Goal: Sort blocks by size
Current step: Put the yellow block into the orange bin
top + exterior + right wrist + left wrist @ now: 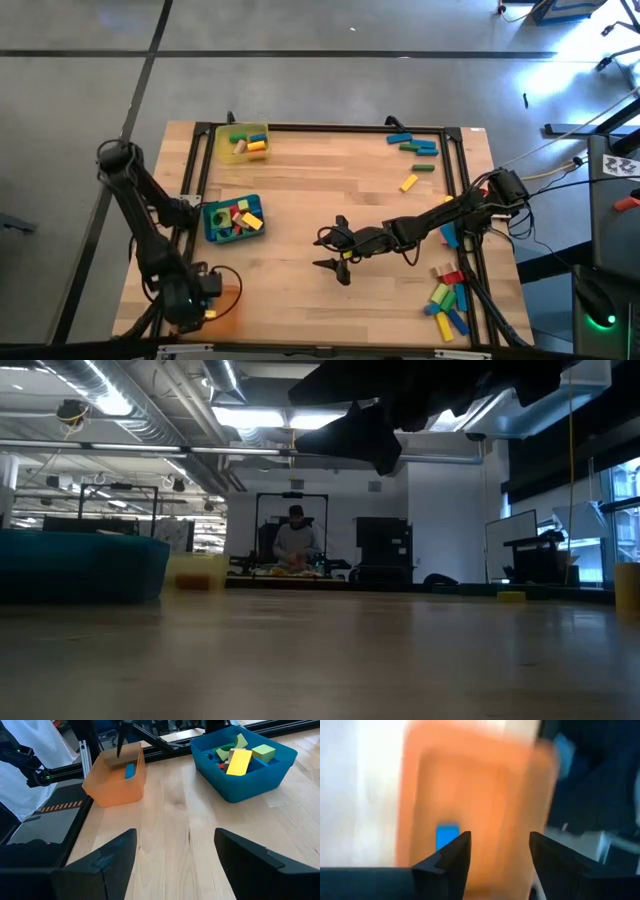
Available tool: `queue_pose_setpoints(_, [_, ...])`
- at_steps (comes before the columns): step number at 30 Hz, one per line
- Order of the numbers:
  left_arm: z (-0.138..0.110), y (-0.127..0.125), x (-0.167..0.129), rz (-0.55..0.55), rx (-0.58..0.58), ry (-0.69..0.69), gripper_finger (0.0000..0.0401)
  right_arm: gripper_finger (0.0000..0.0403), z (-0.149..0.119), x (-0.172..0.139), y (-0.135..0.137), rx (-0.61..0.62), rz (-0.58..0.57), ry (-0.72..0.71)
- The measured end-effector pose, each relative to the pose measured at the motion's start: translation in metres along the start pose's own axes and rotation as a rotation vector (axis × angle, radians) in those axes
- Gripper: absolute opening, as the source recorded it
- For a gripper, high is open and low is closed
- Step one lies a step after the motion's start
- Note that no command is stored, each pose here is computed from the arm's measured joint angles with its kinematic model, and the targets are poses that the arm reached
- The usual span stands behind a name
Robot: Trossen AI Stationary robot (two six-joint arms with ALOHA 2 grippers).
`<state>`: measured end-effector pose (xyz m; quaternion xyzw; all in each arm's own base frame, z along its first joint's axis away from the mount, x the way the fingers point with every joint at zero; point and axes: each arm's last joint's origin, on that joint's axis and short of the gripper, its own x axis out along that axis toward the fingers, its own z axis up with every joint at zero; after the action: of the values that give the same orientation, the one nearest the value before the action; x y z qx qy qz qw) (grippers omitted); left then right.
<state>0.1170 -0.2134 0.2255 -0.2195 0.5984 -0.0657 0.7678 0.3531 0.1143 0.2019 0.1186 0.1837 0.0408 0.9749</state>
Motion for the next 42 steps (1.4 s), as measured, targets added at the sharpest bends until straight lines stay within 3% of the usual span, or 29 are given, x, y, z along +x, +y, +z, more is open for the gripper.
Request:
queue_pose_setpoints(4, [0.016, 0.005, -0.018, 0.014, 0.114, -0.254, 0.0182, 0.0269, 0.0, 0.0, 0.0, 0.0, 0.0, 0.0])
queue_pose_setpoints(10, [0.043, 0.018, -0.024, 0.264, 0.321, -0.585, 0.0182, 0.0269, 0.0, -0.001, -0.003, 0.017, -0.039, 0.008])
queue_pose_setpoints(14, [0.063, 0.033, -0.014, 0.324, 0.346, -0.627, 0.0182, 0.0269, 0.004, -0.012, -0.013, 0.023, -0.131, 0.076])
queue_pose_setpoints(22, [0.097, 0.07, 0.01, 0.244, 0.391, -0.671, 0.0182, 0.0269, 0.018, -0.055, -0.05, 0.077, -0.484, 0.224])
queue_pose_setpoints(31, [0.119, 0.12, 0.021, 0.273, 0.324, -0.885, 0.0182, 0.0269, 0.006, -0.107, -0.108, 0.395, -0.94, 0.482])
queue_pose_setpoints(35, [0.122, 0.142, 0.022, 0.32, 0.26, -0.914, 0.0182, 0.0269, -0.002, -0.12, -0.133, 0.535, -1.118, 0.568])
queue_pose_setpoints(42, [0.121, 0.157, 0.026, 0.375, 0.232, -0.888, 0.0182, 0.0269, -0.003, -0.133, -0.16, 0.723, -1.282, 0.528])
